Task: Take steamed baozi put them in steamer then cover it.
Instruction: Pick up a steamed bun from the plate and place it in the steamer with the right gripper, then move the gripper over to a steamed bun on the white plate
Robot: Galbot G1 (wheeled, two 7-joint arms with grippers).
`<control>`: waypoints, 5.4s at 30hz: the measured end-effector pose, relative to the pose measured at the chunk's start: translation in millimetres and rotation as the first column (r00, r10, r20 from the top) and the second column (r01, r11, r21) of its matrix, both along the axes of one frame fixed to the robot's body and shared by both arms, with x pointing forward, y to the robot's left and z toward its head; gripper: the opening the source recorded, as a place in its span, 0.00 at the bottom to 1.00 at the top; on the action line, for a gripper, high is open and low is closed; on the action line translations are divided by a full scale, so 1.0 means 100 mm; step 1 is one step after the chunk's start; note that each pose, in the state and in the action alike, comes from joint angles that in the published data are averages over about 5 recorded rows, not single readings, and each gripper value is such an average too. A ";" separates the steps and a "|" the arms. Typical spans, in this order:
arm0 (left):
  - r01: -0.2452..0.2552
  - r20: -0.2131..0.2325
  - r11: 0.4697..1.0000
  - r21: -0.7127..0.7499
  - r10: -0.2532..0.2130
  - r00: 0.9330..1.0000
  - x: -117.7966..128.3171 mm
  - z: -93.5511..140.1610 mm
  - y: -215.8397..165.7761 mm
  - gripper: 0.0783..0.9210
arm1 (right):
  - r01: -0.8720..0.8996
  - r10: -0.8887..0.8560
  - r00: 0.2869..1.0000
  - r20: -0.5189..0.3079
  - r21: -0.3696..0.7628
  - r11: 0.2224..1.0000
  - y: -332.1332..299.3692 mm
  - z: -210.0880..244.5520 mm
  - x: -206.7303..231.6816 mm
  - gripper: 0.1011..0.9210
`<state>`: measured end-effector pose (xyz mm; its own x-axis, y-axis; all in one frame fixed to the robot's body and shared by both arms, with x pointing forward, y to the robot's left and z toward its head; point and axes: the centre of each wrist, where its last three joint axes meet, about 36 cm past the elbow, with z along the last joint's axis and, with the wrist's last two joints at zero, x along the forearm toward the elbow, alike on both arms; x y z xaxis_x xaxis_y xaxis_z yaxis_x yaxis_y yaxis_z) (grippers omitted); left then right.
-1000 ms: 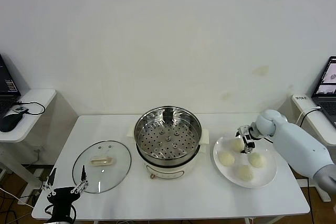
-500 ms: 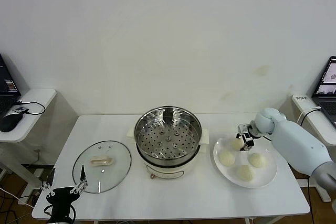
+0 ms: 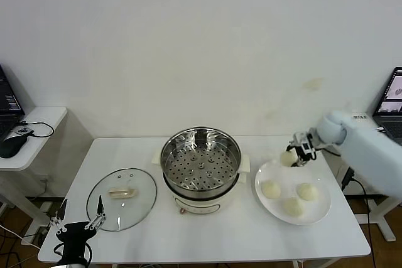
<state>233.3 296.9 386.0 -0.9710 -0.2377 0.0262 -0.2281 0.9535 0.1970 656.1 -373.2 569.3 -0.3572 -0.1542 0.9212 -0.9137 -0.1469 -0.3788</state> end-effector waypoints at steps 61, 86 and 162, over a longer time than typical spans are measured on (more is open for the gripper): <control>-0.045 0.036 0.999 -0.008 0.045 0.998 0.01 0.11 0.08 0.88 | -0.811 0.838 0.540 0.077 -0.217 0.543 3.13 0.06 0.53 0.69; -0.041 0.060 0.999 -0.010 0.042 0.997 0.06 0.22 0.09 0.88 | -0.480 0.482 0.868 0.121 -0.049 0.876 2.13 1.02 0.16 0.88; -0.053 0.023 0.999 0.002 0.053 0.998 0.07 0.11 0.13 0.88 | 0.038 -0.039 0.991 -0.131 -0.005 0.999 0.65 -1.15 -0.59 0.63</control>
